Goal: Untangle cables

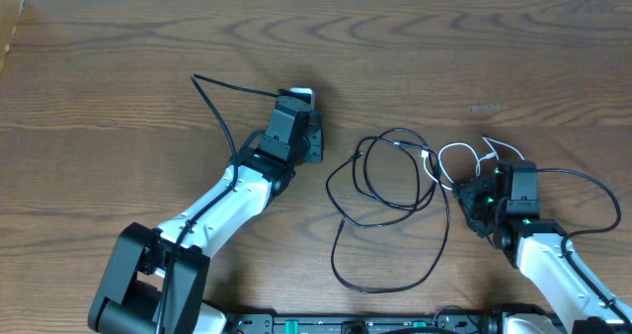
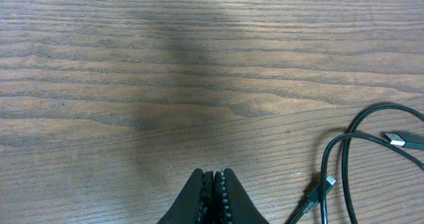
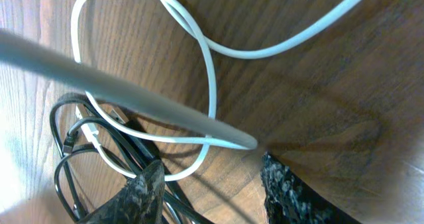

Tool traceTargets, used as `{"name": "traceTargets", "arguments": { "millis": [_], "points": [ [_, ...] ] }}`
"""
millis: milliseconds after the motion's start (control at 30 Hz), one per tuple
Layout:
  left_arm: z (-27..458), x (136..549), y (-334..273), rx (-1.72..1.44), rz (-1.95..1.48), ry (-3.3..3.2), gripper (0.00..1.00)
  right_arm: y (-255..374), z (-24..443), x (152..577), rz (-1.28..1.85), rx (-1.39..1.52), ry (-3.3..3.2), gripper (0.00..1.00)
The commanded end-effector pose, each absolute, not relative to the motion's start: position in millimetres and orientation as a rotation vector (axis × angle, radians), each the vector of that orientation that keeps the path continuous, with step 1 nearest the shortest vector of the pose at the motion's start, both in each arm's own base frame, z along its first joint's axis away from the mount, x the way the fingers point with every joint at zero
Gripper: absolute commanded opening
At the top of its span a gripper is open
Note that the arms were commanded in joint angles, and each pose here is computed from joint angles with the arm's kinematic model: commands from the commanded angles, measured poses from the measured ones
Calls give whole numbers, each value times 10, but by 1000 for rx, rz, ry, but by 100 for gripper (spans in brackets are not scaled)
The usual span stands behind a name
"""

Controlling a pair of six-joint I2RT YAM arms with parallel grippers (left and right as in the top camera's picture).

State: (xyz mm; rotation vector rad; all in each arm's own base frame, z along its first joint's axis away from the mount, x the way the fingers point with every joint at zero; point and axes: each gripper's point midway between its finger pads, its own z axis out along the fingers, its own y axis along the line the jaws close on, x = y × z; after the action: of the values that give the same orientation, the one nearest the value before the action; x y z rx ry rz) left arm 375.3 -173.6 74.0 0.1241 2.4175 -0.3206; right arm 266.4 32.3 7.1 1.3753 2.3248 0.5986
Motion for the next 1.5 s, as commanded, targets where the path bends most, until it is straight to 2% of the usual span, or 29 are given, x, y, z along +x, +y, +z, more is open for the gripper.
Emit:
{"name": "traceTargets", "arguments": {
  "millis": [0,367,533,867,1000,1167,1467],
  "points": [
    [849,3804,-1737,122,-324,2388,9,243,-71,2558,490,1413,2324,45],
    [849,3804,-1737,122,-324,2388,8,295,-270,2557,442,1446,2349,43],
    [849,3804,-1737,122,-324,2388,8,285,-377,2515,410,1465,2375,31],
    [849,3804,-1737,122,-324,2388,8,287,-382,2522,412,1464,2375,29],
    [849,3804,-1737,122,-324,2388,8,285,-382,2523,411,1464,2374,26],
    [848,3803,-1737,122,-323,2388,8,279,-382,2523,407,1464,2373,18],
    [848,3803,-1737,122,-323,2388,8,279,-382,2523,407,1464,2373,18]
  ]
}}
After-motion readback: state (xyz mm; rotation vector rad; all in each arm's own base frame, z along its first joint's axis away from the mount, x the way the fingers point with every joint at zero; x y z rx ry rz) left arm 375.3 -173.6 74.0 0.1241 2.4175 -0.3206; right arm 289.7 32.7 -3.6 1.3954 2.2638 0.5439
